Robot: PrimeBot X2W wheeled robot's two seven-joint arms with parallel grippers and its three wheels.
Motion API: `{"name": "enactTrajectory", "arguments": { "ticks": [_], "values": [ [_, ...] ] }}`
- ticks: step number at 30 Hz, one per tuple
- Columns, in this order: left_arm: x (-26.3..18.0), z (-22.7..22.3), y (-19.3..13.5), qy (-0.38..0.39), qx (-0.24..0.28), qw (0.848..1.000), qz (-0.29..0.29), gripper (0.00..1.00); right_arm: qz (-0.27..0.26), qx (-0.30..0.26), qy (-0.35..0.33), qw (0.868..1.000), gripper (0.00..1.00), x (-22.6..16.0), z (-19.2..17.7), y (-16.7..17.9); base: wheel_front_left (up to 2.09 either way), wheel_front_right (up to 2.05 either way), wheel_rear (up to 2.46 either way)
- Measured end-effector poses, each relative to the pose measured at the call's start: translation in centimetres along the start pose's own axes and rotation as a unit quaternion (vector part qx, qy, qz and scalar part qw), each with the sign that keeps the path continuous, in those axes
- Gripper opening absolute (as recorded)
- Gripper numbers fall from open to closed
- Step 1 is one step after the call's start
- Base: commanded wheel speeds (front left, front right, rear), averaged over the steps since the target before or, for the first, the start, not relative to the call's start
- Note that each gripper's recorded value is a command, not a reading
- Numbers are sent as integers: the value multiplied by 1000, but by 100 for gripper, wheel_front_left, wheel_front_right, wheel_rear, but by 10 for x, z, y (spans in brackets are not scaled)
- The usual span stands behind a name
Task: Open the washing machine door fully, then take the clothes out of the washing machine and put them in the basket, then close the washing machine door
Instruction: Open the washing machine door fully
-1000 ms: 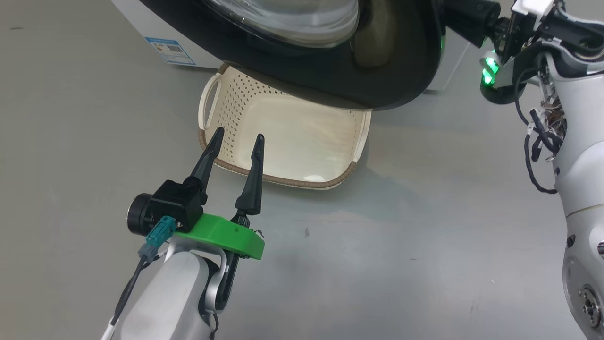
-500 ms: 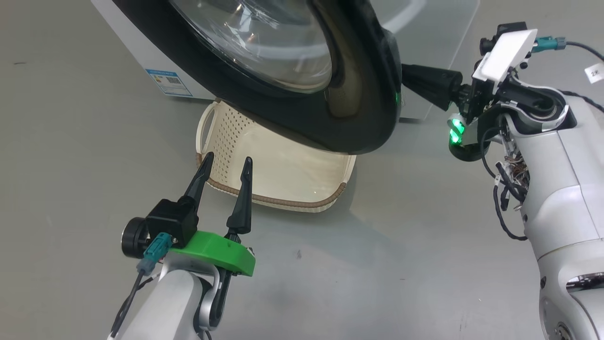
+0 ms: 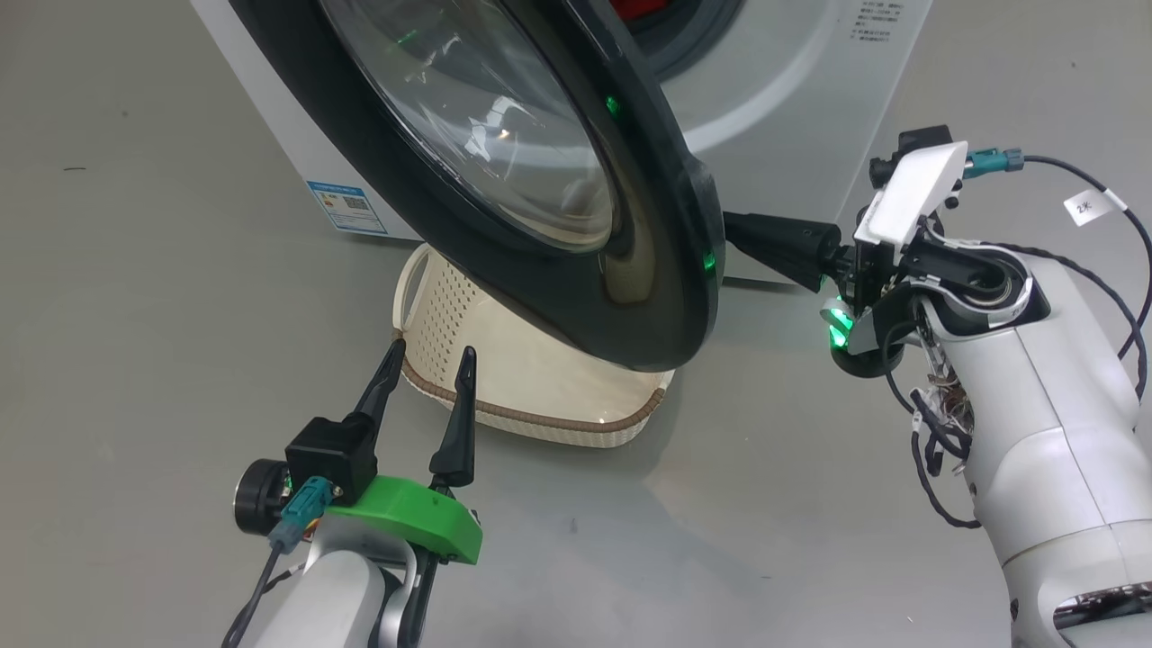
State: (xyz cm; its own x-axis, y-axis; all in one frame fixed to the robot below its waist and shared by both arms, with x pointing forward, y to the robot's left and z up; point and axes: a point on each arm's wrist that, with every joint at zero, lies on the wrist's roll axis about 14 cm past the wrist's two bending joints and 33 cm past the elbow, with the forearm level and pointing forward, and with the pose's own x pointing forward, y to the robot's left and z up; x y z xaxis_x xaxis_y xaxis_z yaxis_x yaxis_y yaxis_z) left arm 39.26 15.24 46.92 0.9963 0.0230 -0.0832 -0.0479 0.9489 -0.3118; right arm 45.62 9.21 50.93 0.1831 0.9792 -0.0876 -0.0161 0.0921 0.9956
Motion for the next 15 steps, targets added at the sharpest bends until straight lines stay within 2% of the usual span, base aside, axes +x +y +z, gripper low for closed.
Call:
{"name": "enactTrajectory", "arguments": {
  "ticks": [10,15],
  "values": [
    [-19,11,19,-16,0,999,30,100,-2,-5,37,999,0,14,-38,0,0,0,0],
    [-32,14,31,-21,-2,998,52,100,16,2,64,998,0,24,-62,6,0,0,0]
  ]
}}
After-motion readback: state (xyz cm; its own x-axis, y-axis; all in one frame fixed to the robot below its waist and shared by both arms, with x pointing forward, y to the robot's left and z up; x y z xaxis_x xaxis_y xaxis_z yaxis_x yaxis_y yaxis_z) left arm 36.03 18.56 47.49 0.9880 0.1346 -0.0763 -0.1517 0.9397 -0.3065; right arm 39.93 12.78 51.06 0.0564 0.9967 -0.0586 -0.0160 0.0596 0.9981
